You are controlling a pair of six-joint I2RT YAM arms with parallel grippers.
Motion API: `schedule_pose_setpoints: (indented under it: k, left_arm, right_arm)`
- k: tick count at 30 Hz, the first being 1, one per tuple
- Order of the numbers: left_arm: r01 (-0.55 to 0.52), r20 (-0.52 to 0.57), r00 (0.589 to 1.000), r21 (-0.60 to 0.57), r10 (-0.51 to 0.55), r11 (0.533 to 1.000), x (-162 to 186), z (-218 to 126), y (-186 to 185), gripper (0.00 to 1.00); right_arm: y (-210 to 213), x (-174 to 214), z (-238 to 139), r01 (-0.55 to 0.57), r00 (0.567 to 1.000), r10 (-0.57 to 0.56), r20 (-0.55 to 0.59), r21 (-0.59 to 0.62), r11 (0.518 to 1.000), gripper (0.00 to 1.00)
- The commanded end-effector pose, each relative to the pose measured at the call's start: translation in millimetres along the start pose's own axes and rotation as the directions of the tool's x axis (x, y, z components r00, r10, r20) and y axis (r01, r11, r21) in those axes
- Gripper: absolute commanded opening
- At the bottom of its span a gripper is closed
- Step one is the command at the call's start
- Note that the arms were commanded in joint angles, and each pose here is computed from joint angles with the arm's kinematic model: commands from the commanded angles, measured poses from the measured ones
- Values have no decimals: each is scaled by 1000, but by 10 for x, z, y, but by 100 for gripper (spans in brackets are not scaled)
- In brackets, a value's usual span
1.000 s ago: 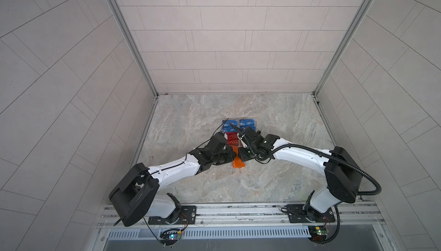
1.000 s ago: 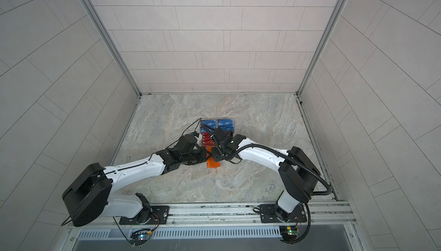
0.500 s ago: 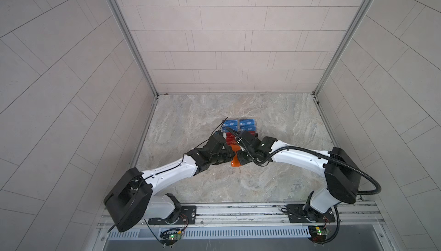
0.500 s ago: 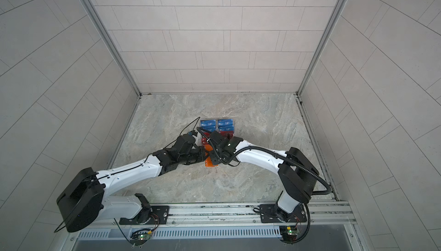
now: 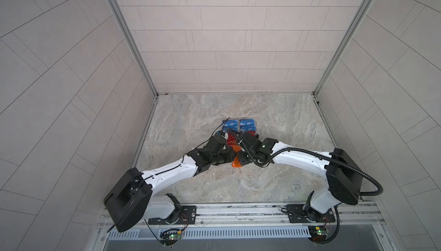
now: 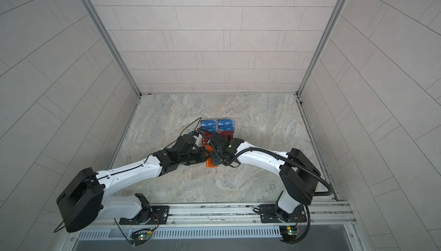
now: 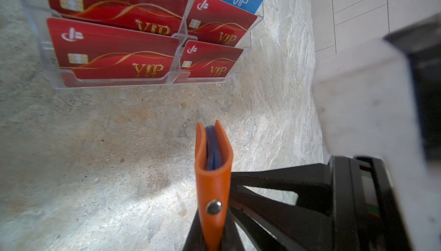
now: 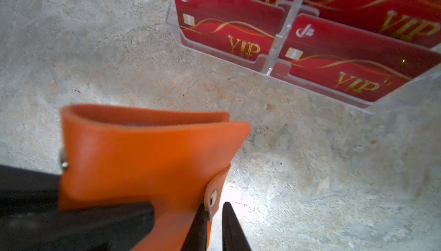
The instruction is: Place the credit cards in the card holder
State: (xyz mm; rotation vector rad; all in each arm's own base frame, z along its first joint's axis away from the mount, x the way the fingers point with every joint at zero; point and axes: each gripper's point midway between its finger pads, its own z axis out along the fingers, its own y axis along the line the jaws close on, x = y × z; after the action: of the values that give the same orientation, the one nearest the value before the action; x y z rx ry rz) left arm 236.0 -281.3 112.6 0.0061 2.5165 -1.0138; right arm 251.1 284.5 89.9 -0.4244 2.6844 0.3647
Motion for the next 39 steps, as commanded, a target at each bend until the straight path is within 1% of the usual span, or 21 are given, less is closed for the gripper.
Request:
schedule_pose_setpoints:
  k: [1,3,8,12,15,18,20,21,22,23,24,25,27,29,30,32,35,36,37,39]
  left_arm:
    - [-36,-25,999,123,40,992,23,-89,-319,0]
    - [-34,-30,999,127,38,991,33,-95,-322,0]
    - [-22,-27,999,117,25,993,45,-138,-251,0]
    - [7,-13,1000,144,-5,990,-4,-194,-199,0]
    - [14,-10,1000,175,-13,985,-37,-253,-197,0]
    - [-2,-21,1000,200,6,980,-31,-299,-216,0]
    - [-11,-29,999,223,18,975,-26,-322,-247,0]
    - [-12,-35,999,232,21,973,-23,-331,-258,0]
    - [-16,-35,999,241,25,970,-25,-342,-266,0]
    - [-17,-35,999,252,27,968,-29,-353,-281,0]
    - [-13,-31,999,269,22,963,-40,-368,-292,0]
    - [-5,-29,999,293,14,956,-51,-378,-311,0]
    - [9,-33,999,342,2,940,-63,-407,-362,0]
    - [-3,-33,999,361,16,933,-65,-438,-406,0]
    - [-13,-39,999,353,29,936,-56,-446,-405,0]
    - [-30,-46,998,357,50,934,-46,-473,-433,0]
    - [-35,-43,997,418,58,908,-53,-538,-559,0]
    - [-33,-45,997,432,58,901,-54,-551,-588,0]
    - [-29,-46,997,435,55,900,-62,-560,-605,0]
    - [-25,-38,998,446,47,895,-75,-580,-623,0]
  right_arm:
    - [-214,-70,-50,-27,998,22,56,91,996,7]
    - [-220,-75,-76,-26,998,21,60,88,996,0]
    - [-263,-37,-165,-29,998,25,62,58,998,0]
    - [-336,20,-215,-44,997,43,60,19,999,0]
    - [-369,18,-257,-79,994,81,74,-35,996,0]
    - [-348,-21,-337,-65,992,71,101,-67,996,0]
    - [-263,-52,-364,-64,991,79,106,-138,988,0]
    - [-216,-72,-374,-73,990,94,109,-185,980,3]
    - [-182,-86,-380,-85,988,112,109,-225,971,14]
    - [-161,-99,-384,-94,986,126,110,-257,962,23]
    - [-133,-114,-396,-102,983,141,116,-294,950,27]
    - [-117,-125,-401,-113,980,160,118,-329,938,29]
    - [-102,-143,-420,-130,974,189,121,-385,914,30]
    - [-117,-130,-428,-146,970,213,113,-427,892,31]
    - [-127,-129,-434,-158,967,231,110,-454,877,33]
    - [-180,-117,-435,-176,961,257,107,-479,860,35]
    - [-261,-78,-410,-196,957,274,90,-496,846,34]
    - [-247,-85,-435,-196,956,281,89,-521,831,35]
    - [-218,-106,-471,-193,953,289,92,-550,812,37]
    - [-138,-187,-595,-167,947,298,122,-607,777,47]
